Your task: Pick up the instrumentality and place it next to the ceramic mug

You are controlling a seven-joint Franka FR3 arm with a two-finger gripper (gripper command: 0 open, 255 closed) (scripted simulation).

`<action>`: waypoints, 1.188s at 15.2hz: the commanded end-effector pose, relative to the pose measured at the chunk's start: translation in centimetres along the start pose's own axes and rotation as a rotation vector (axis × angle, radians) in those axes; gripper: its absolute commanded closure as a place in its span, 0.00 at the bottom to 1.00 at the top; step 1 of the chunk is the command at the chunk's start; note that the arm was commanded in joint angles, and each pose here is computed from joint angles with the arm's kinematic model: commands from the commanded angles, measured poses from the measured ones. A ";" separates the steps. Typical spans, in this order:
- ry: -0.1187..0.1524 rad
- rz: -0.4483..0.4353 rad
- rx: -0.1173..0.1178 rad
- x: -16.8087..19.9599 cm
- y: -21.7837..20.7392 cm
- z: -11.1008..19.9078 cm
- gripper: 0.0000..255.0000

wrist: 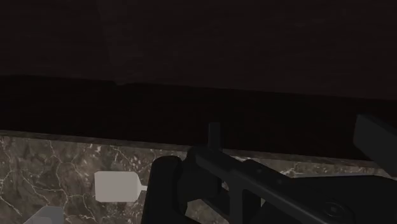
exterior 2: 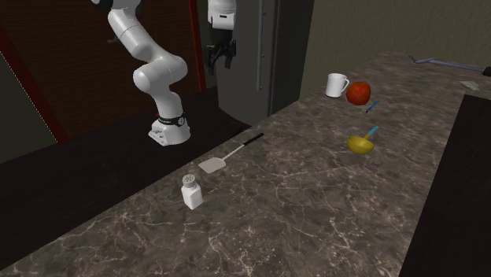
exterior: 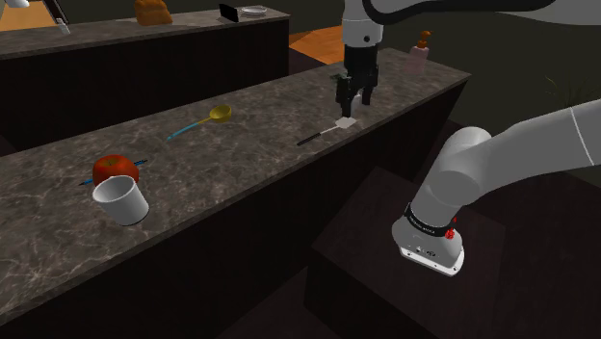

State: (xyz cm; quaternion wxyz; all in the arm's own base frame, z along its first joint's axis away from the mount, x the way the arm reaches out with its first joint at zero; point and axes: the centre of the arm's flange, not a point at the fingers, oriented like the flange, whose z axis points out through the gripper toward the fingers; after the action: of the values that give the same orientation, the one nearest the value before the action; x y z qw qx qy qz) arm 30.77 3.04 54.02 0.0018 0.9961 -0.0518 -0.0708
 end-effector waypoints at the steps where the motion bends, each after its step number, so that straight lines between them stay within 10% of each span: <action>1: 0.000 0.000 0.000 0.0 0.0 0.0 0.00; 18: 0.138 -1.106 -0.034 11.7 13.0 11.2 0.00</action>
State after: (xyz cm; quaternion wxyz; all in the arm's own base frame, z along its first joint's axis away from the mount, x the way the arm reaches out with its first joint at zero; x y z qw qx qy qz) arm 38.54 -10.45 42.50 -0.0169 0.8950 0.4458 -0.0016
